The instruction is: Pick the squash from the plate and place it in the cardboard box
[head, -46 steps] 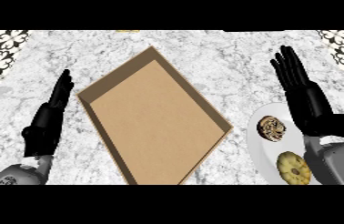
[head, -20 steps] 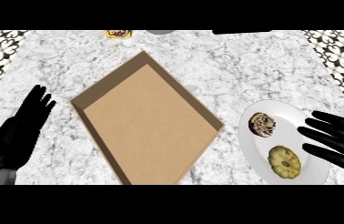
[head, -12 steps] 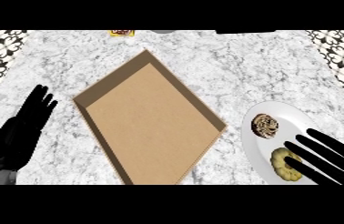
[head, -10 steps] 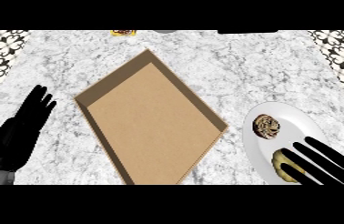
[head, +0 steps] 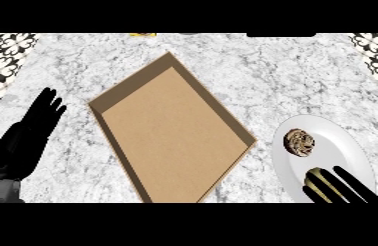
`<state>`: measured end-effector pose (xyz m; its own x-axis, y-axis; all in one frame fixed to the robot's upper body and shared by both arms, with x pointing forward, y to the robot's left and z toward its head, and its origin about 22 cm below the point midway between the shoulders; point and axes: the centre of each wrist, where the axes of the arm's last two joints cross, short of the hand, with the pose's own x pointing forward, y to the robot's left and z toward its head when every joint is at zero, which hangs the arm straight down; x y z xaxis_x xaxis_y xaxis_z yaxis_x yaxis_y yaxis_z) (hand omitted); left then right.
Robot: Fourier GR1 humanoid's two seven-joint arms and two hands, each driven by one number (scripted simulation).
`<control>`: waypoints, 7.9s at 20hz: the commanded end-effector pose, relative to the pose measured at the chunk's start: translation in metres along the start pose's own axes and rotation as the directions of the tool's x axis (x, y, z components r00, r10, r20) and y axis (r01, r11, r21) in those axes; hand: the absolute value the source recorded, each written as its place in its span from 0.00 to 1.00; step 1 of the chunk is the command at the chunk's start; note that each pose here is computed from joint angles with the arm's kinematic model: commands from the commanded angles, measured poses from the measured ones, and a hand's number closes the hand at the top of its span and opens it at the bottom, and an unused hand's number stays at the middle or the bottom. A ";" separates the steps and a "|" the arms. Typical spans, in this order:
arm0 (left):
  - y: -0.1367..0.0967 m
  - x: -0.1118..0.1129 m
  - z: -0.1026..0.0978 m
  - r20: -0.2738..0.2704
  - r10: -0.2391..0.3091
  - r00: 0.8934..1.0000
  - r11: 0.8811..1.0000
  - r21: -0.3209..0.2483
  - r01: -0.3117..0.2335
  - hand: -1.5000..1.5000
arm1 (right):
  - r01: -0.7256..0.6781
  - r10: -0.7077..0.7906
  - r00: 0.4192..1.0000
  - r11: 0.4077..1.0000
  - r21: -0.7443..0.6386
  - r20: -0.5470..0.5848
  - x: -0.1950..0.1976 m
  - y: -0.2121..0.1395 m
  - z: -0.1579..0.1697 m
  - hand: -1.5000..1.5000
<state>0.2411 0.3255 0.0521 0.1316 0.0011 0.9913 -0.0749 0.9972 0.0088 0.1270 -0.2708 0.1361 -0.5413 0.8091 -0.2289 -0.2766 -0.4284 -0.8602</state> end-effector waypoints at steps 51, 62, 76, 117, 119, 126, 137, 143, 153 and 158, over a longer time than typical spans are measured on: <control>-0.013 -0.001 -0.008 0.015 -0.001 1.000 1.000 -0.014 0.001 0.50 | -0.179 0.188 0.977 0.979 0.093 -0.105 0.012 0.079 -0.076 0.00; -0.009 -0.001 -0.006 0.002 -0.005 1.000 1.000 -0.008 0.005 0.50 | -0.182 0.195 0.973 0.977 0.114 -0.120 -0.003 0.084 -0.099 0.00; 0.006 0.005 0.008 -0.005 -0.022 1.000 1.000 -0.018 0.022 0.50 | -0.206 0.206 0.979 0.978 0.017 -0.006 0.000 0.065 -0.116 1.00; -0.034 0.004 -0.020 0.005 -0.014 1.000 0.995 -0.099 0.014 0.50 | 0.192 -0.661 0.674 0.589 -0.785 -0.331 0.174 -0.143 -0.140 1.00; -0.025 0.014 -0.023 0.008 -0.017 1.000 0.996 -0.088 0.018 0.50 | 0.157 -0.631 0.679 0.623 -0.766 -0.375 0.173 -0.147 -0.153 1.00; -0.032 0.008 -0.025 0.027 -0.027 0.999 0.995 -0.098 0.030 0.50 | 0.153 -0.637 0.675 0.615 -0.774 -0.373 0.164 -0.194 -0.175 1.00; -0.032 0.015 -0.031 0.024 -0.007 1.000 0.996 -0.092 0.009 0.50 | 0.283 -0.682 0.630 0.647 -0.708 -0.371 0.160 -0.203 -0.228 1.00; -0.019 0.011 -0.019 0.014 -0.016 1.000 0.998 -0.067 0.017 0.50 | 0.453 -0.741 0.482 0.667 -0.591 -0.467 0.135 -0.163 -0.258 0.00; -0.019 0.000 -0.020 0.014 -0.002 1.000 0.998 -0.064 0.002 0.50 | 0.520 -0.855 0.491 0.440 -0.732 -0.165 0.159 -0.156 -0.255 0.00; -0.019 0.003 -0.020 0.008 -0.006 1.000 0.999 -0.040 0.006 0.50 | 0.538 -0.944 0.318 0.106 -0.836 0.085 0.140 -0.173 -0.238 0.00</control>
<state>0.2625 0.3076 0.0531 0.1211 -0.0027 0.9926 -0.0267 0.9996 0.0060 0.2922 0.0137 0.1318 -0.0400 0.8328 0.5521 0.2148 0.5468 -0.8092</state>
